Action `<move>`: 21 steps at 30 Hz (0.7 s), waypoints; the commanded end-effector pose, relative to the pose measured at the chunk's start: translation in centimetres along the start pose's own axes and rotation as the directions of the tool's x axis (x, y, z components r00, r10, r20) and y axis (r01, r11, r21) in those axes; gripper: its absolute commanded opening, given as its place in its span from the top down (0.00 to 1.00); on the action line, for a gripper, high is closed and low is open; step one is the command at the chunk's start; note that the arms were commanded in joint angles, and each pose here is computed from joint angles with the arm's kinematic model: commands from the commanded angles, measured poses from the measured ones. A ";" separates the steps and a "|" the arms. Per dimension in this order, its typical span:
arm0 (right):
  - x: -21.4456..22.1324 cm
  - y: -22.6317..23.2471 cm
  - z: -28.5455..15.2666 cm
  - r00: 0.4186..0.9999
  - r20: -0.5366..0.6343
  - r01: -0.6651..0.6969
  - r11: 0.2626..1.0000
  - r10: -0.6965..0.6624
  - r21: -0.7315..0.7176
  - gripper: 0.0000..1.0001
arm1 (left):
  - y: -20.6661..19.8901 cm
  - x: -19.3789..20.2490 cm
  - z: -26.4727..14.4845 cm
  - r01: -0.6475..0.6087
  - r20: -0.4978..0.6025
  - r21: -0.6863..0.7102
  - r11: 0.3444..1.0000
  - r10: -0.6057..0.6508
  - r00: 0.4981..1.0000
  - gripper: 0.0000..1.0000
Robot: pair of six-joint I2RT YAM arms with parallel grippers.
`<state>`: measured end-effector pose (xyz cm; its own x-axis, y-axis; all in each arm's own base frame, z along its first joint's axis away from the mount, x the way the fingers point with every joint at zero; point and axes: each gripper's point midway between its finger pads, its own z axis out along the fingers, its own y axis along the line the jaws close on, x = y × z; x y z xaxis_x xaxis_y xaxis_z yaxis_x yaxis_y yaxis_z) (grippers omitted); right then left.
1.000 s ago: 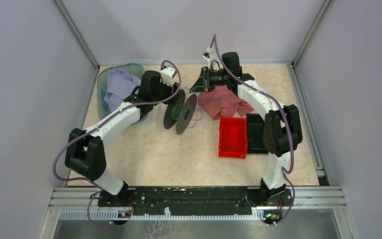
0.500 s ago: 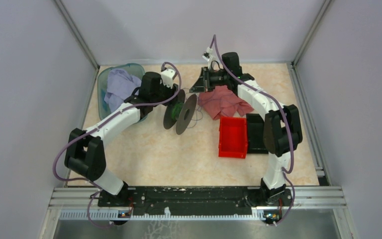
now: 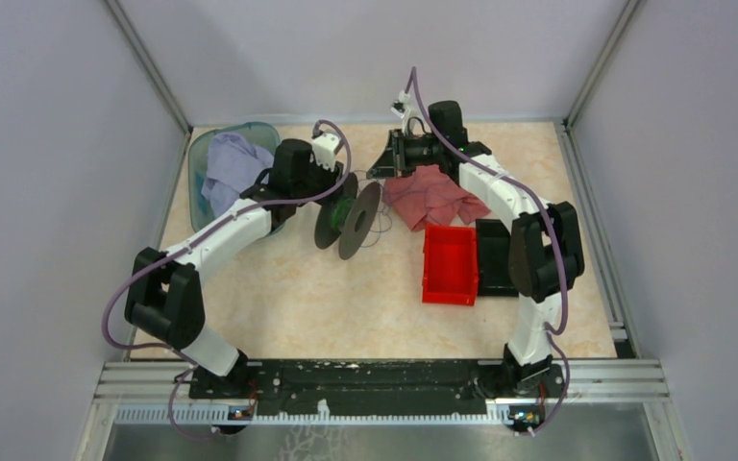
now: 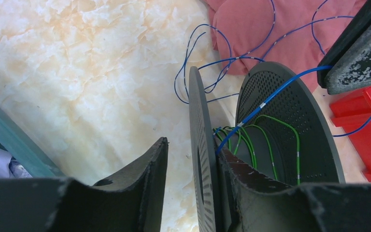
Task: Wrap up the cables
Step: Wrap the cable around the cable reel.
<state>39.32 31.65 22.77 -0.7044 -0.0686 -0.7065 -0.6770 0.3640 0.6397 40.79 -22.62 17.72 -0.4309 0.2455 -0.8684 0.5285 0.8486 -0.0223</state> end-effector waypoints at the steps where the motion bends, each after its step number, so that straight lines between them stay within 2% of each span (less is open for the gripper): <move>1: -1.8 1.2 0.0 0.995 0.035 0.091 0.996 -0.091 -0.008 1.00 | -0.5 -0.6 -1.0 -0.009 0.020 0.013 1.000 0.009 1.000 0.58; 15: -1.7 -1.6 -0.5 0.989 0.026 0.143 0.983 -0.147 0.112 1.00 | -0.7 0.2 -1.3 -0.020 0.011 0.026 0.999 0.020 1.000 0.76; 17: -1.5 -2.3 -0.6 0.987 0.018 0.154 0.978 -0.158 0.141 1.00 | -0.7 0.3 -1.4 -0.025 0.009 0.027 0.999 0.025 1.000 0.80; 21: -1.4 -3.5 -0.9 0.983 0.007 0.180 0.965 -0.185 0.188 1.00 | -0.9 0.6 -1.3 -0.031 0.006 0.042 0.999 0.030 1.000 0.95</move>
<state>40.80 30.28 20.59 -0.6517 -0.1142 -0.7498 -0.6980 0.4772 0.5340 39.71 -22.62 17.43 -0.4295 0.2568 -0.8658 0.5503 0.8346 -0.0255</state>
